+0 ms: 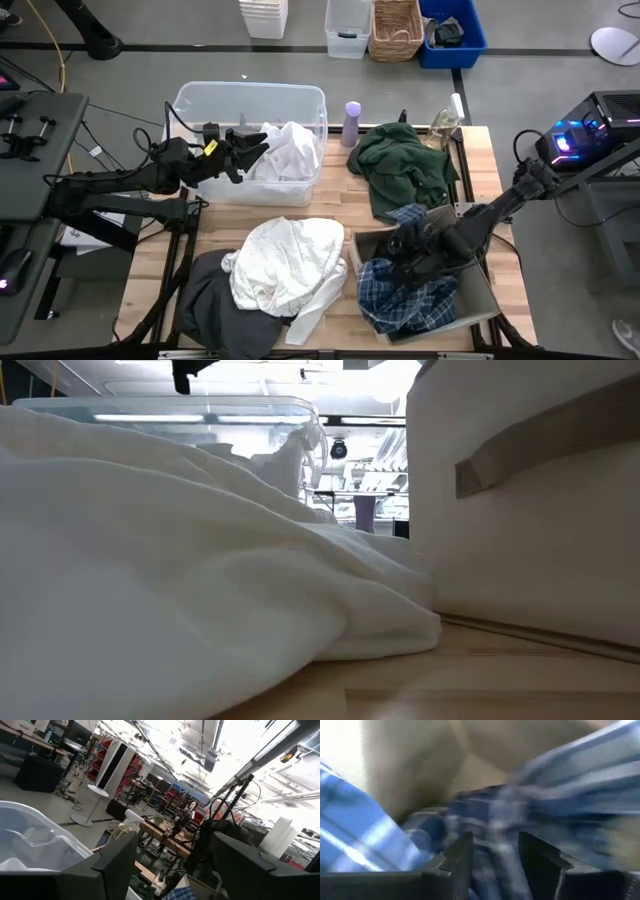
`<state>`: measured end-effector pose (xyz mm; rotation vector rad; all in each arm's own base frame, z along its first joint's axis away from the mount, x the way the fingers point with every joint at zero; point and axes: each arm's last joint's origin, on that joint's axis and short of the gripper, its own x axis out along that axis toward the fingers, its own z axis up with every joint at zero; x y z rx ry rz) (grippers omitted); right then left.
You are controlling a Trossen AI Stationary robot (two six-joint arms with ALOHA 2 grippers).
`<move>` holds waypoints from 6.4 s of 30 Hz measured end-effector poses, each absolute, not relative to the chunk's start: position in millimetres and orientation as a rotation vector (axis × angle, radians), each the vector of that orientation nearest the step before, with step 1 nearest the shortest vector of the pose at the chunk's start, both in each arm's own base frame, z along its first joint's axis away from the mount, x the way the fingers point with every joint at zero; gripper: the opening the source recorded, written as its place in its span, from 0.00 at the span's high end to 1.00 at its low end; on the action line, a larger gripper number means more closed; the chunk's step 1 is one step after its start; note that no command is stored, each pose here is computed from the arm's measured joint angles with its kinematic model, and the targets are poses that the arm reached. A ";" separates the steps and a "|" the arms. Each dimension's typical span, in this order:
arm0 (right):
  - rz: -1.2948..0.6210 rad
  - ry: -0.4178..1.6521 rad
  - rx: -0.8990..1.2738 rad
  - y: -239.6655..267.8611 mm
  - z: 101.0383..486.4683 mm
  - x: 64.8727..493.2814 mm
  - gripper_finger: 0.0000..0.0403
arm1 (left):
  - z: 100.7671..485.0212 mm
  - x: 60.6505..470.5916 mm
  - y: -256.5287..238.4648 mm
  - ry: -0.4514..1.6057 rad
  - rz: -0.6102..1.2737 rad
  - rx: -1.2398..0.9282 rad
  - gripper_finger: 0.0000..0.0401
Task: Sort clothes
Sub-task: Put the blue polo shirt into the laundry bin, then put the green shirt into the laundry bin
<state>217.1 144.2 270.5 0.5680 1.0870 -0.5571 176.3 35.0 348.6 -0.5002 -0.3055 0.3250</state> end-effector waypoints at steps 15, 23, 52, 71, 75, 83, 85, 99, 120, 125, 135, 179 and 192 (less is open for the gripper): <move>-0.615 1.596 1.233 145.3 123.4 178.6 0.63 | 347.5 175.8 36.7 -0.303 0.390 -0.470 0.39; -0.472 1.565 1.182 140.0 145.4 204.9 0.63 | 346.8 175.4 38.3 -0.298 0.433 -0.438 0.39; -0.449 0.979 0.961 63.2 392.2 256.6 0.63 | 353.4 144.5 38.2 -0.215 0.278 -0.424 0.39; -1.501 0.338 1.297 -172.0 227.3 221.9 0.64 | 348.8 148.0 36.5 -0.160 0.186 -0.539 0.39; -1.529 0.265 1.386 -176.6 221.1 221.4 0.69 | 348.9 147.9 36.9 -0.164 0.195 -0.553 0.39; -1.295 0.290 1.153 -174.6 286.3 241.8 0.78 | 349.4 147.8 37.2 -0.171 0.202 -0.540 0.39; -1.303 0.376 1.085 -164.3 300.1 241.8 0.78 | 349.1 148.3 37.4 -0.169 0.203 -0.540 0.39; -1.507 0.399 1.260 -126.1 217.7 235.4 0.78 | 341.5 158.7 40.0 -0.113 0.219 -0.567 0.39; -1.551 0.590 1.351 -132.3 186.4 208.0 0.64 | 338.0 163.1 40.1 -0.083 0.197 -0.613 0.39; -1.333 0.671 1.185 -119.2 210.6 224.0 0.62 | 337.9 163.0 40.2 -0.081 0.198 -0.595 0.39; -1.251 0.629 1.008 -120.4 231.0 230.6 0.62 | 337.9 163.0 40.2 -0.081 0.198 -0.594 0.39; -1.635 0.540 1.257 -159.7 154.0 218.1 0.30 | 335.9 163.0 40.2 -0.064 0.204 -0.626 0.39; -1.418 0.971 1.086 -94.3 142.8 228.7 0.93 | 335.9 163.1 40.2 -0.065 0.204 -0.633 0.39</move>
